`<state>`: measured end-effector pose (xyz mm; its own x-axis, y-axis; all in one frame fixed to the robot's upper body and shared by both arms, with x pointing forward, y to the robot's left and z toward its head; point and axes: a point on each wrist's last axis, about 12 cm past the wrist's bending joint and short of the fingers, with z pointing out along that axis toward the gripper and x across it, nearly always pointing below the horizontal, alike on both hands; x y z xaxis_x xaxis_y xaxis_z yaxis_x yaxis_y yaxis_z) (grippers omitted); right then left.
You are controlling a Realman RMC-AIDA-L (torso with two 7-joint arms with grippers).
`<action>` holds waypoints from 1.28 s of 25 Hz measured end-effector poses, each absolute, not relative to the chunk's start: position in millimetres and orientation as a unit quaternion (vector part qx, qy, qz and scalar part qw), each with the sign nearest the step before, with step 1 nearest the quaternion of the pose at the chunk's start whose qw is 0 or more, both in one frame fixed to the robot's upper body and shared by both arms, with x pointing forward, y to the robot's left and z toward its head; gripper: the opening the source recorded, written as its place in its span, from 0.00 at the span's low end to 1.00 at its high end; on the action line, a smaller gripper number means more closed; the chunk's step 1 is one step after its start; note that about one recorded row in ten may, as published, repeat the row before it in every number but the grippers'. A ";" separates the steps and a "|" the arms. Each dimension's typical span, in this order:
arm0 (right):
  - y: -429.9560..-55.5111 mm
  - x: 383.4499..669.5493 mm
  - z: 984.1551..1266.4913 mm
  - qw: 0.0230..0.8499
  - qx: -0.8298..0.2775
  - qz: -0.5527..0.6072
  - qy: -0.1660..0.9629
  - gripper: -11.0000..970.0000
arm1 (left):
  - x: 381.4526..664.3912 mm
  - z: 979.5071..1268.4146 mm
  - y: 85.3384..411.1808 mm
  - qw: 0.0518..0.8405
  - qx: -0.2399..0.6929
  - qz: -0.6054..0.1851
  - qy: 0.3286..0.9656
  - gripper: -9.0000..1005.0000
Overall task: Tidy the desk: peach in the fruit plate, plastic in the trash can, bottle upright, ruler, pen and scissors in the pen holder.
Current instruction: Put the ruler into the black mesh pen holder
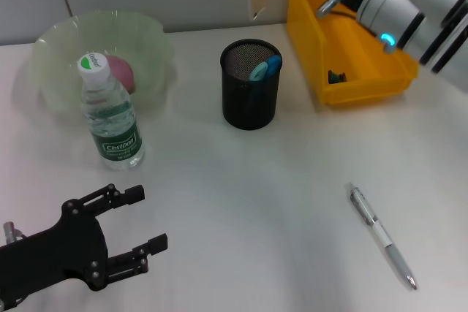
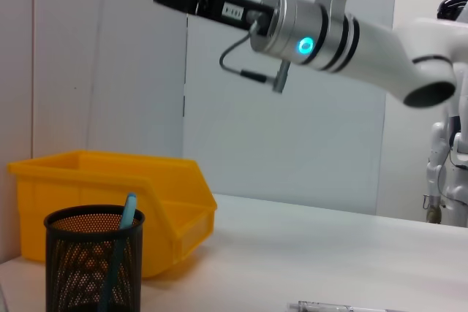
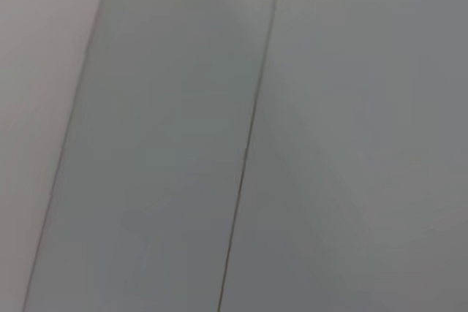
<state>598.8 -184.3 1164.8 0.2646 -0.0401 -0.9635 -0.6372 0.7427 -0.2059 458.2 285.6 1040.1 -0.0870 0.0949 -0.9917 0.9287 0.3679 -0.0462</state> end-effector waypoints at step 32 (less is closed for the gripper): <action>-185.0 598.7 1099.0 0.695 -0.239 0.268 0.623 0.56 | 458.8 1039.4 285.5 0.539 0.408 -0.384 0.629 0.78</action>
